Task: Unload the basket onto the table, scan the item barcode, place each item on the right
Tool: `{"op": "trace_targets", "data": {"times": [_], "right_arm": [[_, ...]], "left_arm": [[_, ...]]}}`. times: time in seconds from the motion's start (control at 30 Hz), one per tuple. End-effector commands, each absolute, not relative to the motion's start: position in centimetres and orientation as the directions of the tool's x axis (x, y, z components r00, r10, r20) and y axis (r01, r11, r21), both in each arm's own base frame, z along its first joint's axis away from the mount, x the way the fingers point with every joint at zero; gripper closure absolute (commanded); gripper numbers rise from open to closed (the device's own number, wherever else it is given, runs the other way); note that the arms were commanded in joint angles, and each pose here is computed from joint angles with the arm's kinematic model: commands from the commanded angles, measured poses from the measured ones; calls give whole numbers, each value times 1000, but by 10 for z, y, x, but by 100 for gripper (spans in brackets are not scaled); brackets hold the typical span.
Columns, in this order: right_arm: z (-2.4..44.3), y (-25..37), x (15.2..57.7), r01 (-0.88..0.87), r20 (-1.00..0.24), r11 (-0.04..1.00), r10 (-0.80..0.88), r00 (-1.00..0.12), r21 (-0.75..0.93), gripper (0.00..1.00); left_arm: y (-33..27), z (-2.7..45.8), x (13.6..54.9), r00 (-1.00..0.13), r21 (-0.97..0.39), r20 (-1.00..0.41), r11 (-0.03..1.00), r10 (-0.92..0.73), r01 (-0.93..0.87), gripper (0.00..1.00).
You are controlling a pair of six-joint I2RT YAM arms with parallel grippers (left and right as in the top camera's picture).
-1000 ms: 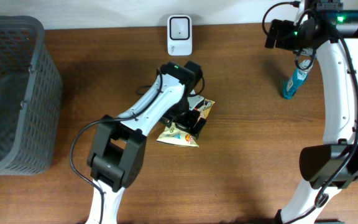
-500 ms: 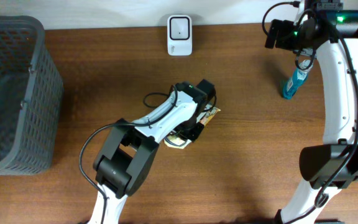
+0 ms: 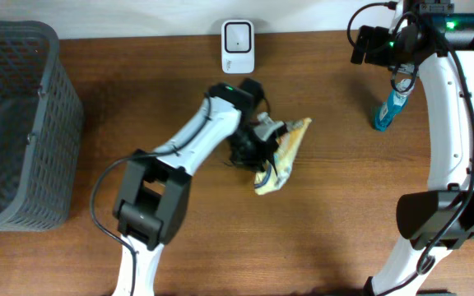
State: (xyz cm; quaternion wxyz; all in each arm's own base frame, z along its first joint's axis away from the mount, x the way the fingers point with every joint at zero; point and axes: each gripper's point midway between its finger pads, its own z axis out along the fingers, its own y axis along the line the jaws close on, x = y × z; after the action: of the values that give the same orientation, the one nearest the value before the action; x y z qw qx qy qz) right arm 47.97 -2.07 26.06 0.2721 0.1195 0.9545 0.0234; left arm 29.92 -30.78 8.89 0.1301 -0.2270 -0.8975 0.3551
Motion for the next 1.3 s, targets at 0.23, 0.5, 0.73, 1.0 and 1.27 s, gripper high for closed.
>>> {"op": "trace_targets", "data": {"times": [0.23,0.5,0.73,1.0,1.27], "right_arm": [[254,-21,480,219,-502,971,238,-832,97,1],[254,-21,480,219,-502,971,238,-832,97,1],[254,-21,480,219,-502,971,238,-832,97,1],[254,-21,480,219,-502,971,238,-832,97,1],[254,-21,480,219,-502,971,238,-832,97,1]], "left_arm": [[-286,19,325,-884,-819,274,573,377,-10,54],[-231,50,374,-916,-564,221,810,336,161,11],[-206,132,420,-953,-368,2,886,303,281,16],[-232,145,402,-900,-122,-54,891,433,436,18],[-206,223,392,-898,27,-220,923,381,384,0]]}}
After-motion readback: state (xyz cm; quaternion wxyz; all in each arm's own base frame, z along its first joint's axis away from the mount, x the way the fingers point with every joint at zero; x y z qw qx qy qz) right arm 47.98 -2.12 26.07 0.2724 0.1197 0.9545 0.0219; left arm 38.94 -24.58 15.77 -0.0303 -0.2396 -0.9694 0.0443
